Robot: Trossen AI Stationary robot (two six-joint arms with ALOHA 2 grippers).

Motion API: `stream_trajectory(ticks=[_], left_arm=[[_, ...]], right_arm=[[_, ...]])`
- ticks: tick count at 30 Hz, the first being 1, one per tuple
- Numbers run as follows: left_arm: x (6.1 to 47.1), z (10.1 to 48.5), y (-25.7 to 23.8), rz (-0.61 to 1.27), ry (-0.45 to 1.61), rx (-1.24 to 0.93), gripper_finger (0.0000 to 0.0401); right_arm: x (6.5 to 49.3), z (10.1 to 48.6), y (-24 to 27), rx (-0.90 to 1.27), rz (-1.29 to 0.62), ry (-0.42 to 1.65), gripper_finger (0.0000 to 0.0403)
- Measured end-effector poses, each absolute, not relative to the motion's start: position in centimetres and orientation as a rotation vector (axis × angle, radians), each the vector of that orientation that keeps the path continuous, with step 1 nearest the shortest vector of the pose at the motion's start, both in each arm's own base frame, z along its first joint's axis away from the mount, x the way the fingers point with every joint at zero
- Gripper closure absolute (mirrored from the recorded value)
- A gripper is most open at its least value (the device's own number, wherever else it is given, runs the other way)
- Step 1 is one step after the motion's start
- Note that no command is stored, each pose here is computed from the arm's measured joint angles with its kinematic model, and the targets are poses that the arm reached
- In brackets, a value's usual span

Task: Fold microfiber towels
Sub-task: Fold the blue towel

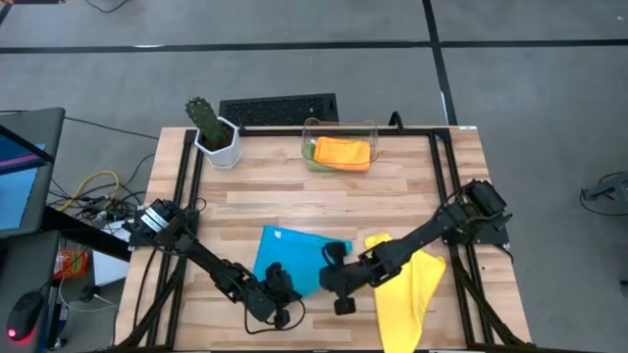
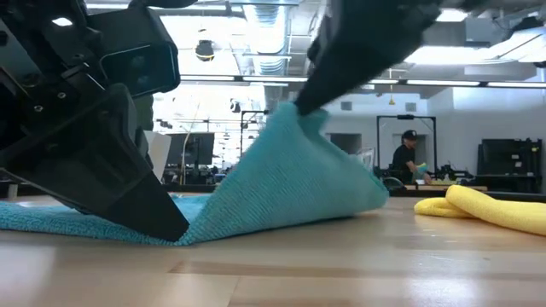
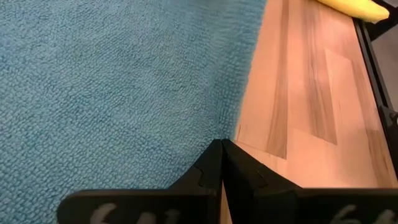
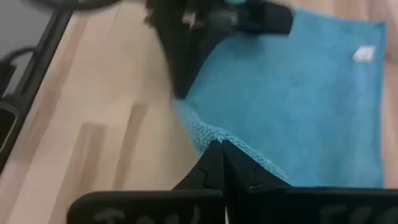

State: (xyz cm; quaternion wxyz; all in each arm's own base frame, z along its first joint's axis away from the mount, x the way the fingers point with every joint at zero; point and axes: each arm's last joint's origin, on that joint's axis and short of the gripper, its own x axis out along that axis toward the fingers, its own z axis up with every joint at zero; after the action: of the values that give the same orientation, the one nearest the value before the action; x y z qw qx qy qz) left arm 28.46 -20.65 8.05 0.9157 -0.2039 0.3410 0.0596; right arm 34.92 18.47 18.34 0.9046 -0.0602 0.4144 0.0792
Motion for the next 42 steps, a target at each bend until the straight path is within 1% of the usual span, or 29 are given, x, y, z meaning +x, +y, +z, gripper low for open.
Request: stream_trajectory(ticks=[5, 11, 17, 19, 24, 26, 30, 34, 42], left_arm=[[28.5, 8.0, -20.6, 0.123, 0.701, -0.409, 0.0401], [28.5, 8.0, -20.6, 0.114, 0.699, -0.377, 0.0401], [28.6, 8.0, -20.4, 0.110, 0.701, -0.349, 0.0401], [28.7, 8.0, -20.2, 0.107, 0.701, -0.325, 0.0401], [29.2, 8.0, -19.5, 0.105, 0.710, -0.314, 0.0401], [29.3, 8.0, -19.4, 0.104, 0.713, -0.318, 0.0401], [29.3, 8.0, -19.4, 0.097, 0.717, -0.309, 0.0401], [29.3, 8.0, -19.4, 0.097, 0.717, -0.313, 0.0401], [29.3, 8.0, -19.4, 0.100, 0.718, -0.326, 0.0401]], right_arm=[[35.9, 18.7, 17.6, -0.131, 0.195, 0.802, 0.0386], [36.5, 19.1, 17.3, -0.155, 0.261, 0.748, 0.0389], [37.2, 19.3, 16.5, -0.143, 0.251, 0.706, 0.0386], [37.9, 18.8, 16.5, -0.138, 0.264, 0.679, 0.0387], [38.6, 17.7, 16.7, -0.106, 0.272, 0.675, 0.0388], [38.3, 16.9, 16.6, -0.103, 0.253, 0.730, 0.0385], [38.6, 17.3, 16.7, -0.092, 0.254, 0.684, 0.0387], [38.6, 17.0, 16.7, -0.107, 0.266, 0.692, 0.0390], [38.9, 17.2, 16.5, -0.097, 0.270, 0.671, 0.0377]])
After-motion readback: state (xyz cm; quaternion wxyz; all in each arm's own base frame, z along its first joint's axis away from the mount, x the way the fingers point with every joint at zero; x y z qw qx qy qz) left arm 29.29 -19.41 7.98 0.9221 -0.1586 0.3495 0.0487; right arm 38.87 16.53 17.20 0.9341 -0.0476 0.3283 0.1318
